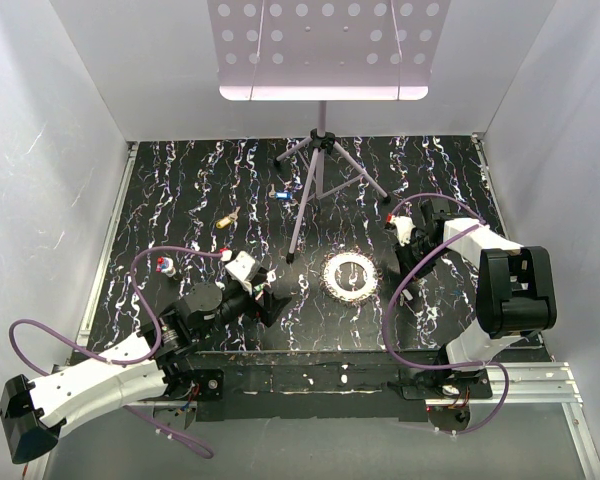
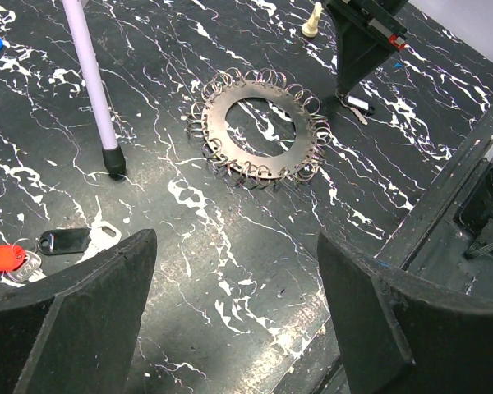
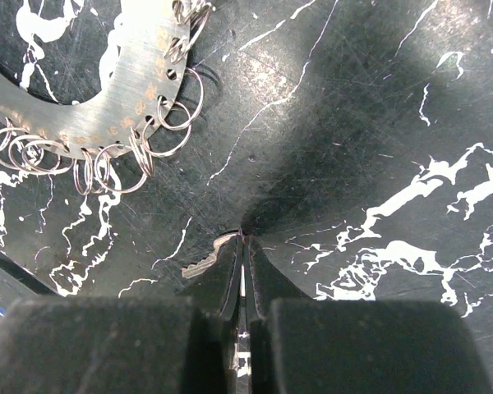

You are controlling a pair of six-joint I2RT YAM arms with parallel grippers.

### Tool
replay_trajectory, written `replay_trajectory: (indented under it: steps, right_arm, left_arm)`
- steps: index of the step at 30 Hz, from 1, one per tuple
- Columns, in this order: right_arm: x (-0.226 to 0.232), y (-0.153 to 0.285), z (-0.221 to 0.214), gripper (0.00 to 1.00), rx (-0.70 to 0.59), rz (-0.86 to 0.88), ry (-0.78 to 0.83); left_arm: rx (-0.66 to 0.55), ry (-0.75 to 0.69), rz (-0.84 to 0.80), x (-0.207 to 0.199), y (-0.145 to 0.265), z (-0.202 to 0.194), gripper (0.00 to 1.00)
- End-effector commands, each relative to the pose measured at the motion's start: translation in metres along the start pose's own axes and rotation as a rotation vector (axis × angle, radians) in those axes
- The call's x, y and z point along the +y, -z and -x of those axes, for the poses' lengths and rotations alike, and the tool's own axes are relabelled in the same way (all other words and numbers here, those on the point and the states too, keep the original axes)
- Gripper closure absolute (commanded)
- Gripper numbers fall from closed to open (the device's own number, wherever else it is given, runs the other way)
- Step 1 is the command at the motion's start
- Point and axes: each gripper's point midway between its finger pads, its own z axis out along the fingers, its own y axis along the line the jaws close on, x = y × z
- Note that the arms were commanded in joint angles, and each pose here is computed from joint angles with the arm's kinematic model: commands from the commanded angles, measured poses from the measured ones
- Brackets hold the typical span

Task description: Put the keys on the keyring

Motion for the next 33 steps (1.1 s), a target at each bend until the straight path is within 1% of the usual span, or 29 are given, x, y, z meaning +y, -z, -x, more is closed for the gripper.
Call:
replay_trajectory:
  steps: [1,9,15,20,23,25,26,28,30,33]
  right_arm:
    - [-0.001,0.007,0.015,0.92,-0.045,-0.007,0.018]
    - [0.001,0.014,0.023,0.81,-0.079,-0.018,0.019]
    - [0.001,0.024,0.031,0.71,-0.116,-0.032,0.024]
    - [0.000,0.035,0.038,0.68,-0.151,-0.050,0.032]
    - [0.007,0.043,0.043,0.68,-0.182,-0.032,0.060]
    - [0.020,0.048,0.044,0.68,-0.208,0.019,0.098]
    - [0.030,0.053,0.046,0.68,-0.228,0.060,0.122]
    - [0.053,0.062,0.047,0.67,-0.276,0.155,0.178]
    - [0.078,0.073,0.049,0.68,-0.334,0.250,0.243]
    - [0.108,0.090,0.048,0.68,-0.432,0.354,0.338]
  left_arm:
    - [-0.015,0.006,-0.004,0.000,0.000,0.002,0.21]
    - [-0.022,0.012,-0.009,-0.001,0.002,0.005,0.21]
    - [-0.023,0.015,-0.012,-0.002,0.003,0.006,0.21]
    - [-0.028,0.023,-0.015,-0.003,0.004,0.008,0.21]
    - [-0.033,0.035,-0.020,-0.004,0.006,0.009,0.21]
    - [-0.042,0.050,-0.029,-0.006,0.007,0.011,0.21]
    - [-0.047,0.058,-0.035,-0.007,0.007,0.011,0.18]
    - [-0.053,0.087,-0.047,-0.010,0.008,0.011,0.12]
    - [-0.053,0.131,-0.055,-0.012,0.009,0.008,0.02]
    - [-0.069,0.189,-0.065,-0.015,0.008,0.009,0.02]
